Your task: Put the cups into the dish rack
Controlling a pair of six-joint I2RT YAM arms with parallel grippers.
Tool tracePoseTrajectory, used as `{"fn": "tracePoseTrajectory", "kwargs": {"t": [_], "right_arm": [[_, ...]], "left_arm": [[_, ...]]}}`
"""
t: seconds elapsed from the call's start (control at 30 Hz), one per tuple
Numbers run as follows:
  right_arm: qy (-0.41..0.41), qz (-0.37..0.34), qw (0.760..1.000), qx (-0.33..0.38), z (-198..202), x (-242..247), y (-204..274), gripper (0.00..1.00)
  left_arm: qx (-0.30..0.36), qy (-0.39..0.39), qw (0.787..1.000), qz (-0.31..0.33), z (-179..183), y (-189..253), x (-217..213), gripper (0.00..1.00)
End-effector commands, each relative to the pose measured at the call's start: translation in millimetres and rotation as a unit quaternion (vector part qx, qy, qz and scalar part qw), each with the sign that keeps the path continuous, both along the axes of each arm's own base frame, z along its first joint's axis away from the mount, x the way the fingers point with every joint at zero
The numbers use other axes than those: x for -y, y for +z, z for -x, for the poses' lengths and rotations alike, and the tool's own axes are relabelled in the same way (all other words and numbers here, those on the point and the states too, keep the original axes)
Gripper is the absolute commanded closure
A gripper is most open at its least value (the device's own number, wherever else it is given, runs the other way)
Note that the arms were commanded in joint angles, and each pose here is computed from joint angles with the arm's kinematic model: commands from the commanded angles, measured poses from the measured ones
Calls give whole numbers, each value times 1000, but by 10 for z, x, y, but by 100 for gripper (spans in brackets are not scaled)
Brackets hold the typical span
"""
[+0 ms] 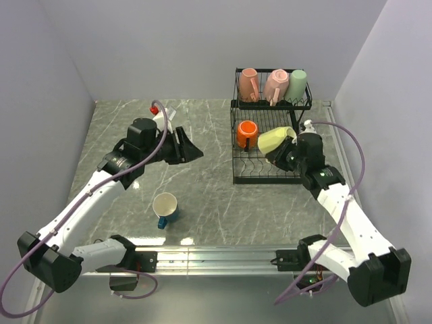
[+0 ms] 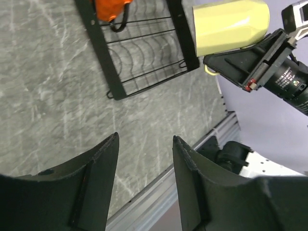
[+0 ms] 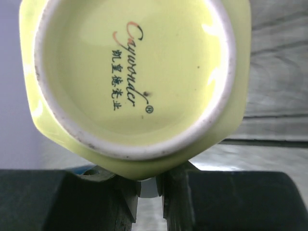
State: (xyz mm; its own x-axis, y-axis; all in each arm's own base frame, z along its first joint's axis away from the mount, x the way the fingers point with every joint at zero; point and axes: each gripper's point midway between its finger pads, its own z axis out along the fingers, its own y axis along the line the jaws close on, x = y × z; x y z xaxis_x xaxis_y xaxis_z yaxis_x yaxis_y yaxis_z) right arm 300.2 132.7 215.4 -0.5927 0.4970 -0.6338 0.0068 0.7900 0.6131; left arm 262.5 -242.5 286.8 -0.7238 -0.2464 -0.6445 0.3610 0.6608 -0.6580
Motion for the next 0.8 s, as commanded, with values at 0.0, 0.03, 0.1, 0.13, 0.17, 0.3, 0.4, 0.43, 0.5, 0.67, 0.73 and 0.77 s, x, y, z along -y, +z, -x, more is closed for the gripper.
{"fn": "tracePoseTrajectory", "kwargs": {"t": [0.0,0.03,0.1,0.13,0.17,0.3,0.4,0.43,0.5,0.67,0.73,0.77], "right_arm": [[-96,95,990,31,-278,443,-16,100],[-107,106,988,23,-308,492,-71,100],[-125,127,984,8,-410,560,-191,100],[-126,132,983,5,-450,566,-224,100],[-126,143,982,-9,-510,567,-335,100],[-138,164,976,-20,-737,594,-474,100],[-152,180,972,-21,-941,619,-523,100],[-154,184,971,-20,-992,622,-529,100],[-158,190,969,-22,-1147,606,-582,100],[-157,194,968,-28,-1465,527,-697,100],[-158,192,968,-24,-1594,494,-662,100],[-154,197,968,-34,-1639,476,-768,100]], "left_arm": [[12,9,1000,-24,-89,-17,-53,47],[10,8,1000,-28,-112,-16,-44,47],[11,7,999,-33,-139,-13,-40,48],[11,7,999,-33,-152,-9,-39,48],[12,5,999,-36,-165,-3,-28,48],[13,9,999,-46,-206,-19,-68,48],[8,18,998,-55,-241,-55,-143,49],[8,20,998,-56,-238,-53,-167,49],[6,28,998,-58,-253,-73,-232,49],[-6,50,997,-60,-289,-168,-396,49],[-11,50,997,-58,-315,-195,-404,49],[-13,53,997,-58,-343,-206,-422,49]]}}
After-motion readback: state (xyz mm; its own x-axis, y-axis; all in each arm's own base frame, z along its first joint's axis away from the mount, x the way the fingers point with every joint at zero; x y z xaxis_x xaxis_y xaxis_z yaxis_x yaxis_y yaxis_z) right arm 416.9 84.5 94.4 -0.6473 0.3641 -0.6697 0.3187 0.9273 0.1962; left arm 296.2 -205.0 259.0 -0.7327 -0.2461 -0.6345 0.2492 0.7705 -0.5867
